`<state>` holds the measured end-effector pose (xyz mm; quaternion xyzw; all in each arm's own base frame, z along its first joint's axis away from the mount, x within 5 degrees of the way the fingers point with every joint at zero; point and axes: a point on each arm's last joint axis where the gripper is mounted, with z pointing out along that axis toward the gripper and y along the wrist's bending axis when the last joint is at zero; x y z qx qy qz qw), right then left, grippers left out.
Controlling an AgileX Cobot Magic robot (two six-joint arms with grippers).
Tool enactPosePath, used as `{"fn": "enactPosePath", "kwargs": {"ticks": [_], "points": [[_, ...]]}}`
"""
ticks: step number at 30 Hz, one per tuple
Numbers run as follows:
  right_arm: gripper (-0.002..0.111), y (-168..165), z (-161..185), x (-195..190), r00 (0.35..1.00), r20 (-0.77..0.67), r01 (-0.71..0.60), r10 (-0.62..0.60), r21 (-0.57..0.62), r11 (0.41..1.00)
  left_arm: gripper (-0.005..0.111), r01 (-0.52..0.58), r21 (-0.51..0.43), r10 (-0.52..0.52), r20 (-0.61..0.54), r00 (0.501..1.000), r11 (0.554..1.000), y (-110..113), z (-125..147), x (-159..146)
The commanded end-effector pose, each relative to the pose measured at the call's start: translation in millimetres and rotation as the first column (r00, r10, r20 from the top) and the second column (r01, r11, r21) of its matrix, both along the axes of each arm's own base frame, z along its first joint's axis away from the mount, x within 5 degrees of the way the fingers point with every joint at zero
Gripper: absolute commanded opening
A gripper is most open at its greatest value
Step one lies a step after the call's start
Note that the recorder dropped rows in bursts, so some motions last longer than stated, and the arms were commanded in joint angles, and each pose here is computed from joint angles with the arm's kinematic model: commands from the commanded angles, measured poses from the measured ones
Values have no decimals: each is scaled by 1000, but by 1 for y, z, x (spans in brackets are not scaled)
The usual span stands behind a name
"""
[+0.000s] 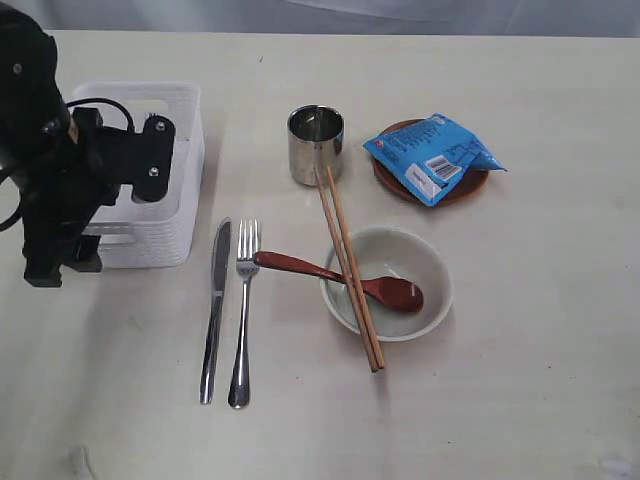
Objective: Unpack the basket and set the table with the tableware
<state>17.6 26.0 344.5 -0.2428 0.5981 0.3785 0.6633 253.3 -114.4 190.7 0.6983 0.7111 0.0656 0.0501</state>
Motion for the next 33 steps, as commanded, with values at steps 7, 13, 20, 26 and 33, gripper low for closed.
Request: {"fn": "enactPosePath", "kwargs": {"ticks": [7,13,20,26,33], "points": [[0,-1,-1,0,1000,3,2,-2,-3,1000,70,-199,-142,222,167,961,970,14,60,-23],[0,-1,-1,0,1000,3,2,-2,-3,1000,59,-386,-337,470,217,856,859,24,98,-43],[0,-1,-1,0,1000,3,2,-2,-3,1000,2,-549,-571,703,70,708,610,33,133,-80],[0,-1,-1,0,1000,3,2,-2,-3,1000,0,-442,-838,701,-103,705,321,31,174,-118],[0,-1,-1,0,1000,3,2,-2,-3,1000,0,-151,-987,745,-59,664,56,57,198,-159]]}}
